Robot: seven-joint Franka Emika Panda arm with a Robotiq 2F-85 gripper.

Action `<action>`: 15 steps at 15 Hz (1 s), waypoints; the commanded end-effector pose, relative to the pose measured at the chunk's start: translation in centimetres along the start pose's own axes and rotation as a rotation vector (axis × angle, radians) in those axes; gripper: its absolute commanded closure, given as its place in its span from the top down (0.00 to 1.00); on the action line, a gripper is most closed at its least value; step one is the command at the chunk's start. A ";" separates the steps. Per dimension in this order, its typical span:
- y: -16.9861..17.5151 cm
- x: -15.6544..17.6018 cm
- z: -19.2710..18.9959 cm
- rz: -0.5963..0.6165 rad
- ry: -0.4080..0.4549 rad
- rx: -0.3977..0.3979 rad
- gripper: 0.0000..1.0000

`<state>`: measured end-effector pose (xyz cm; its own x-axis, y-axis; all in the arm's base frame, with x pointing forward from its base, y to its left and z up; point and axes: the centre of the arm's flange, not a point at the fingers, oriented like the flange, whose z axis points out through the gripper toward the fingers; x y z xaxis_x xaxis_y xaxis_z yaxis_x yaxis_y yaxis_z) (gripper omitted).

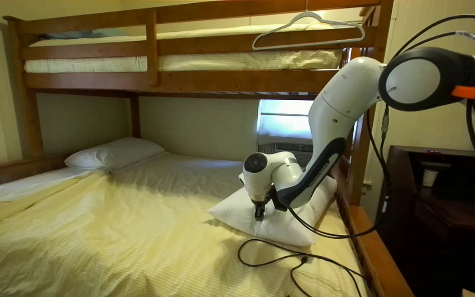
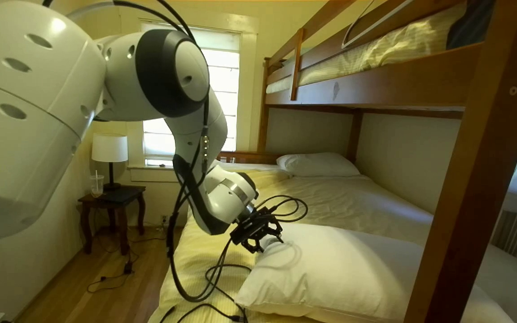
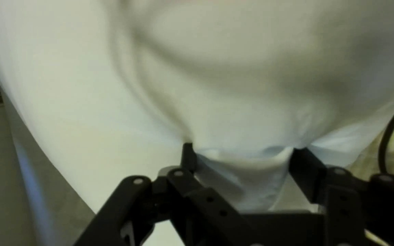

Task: Flip the pillow over

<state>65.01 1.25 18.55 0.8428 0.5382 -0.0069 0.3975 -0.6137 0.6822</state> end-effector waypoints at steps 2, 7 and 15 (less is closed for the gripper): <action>-1.3 -0.6 0.5 0.000 -0.019 0.006 0.34; -1.7 -0.6 0.4 0.024 -0.021 0.032 0.02; -2.3 4.7 -9.3 0.102 0.052 0.251 0.02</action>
<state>65.24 4.43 20.09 0.8740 0.4826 0.0576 0.3586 -0.7203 0.5938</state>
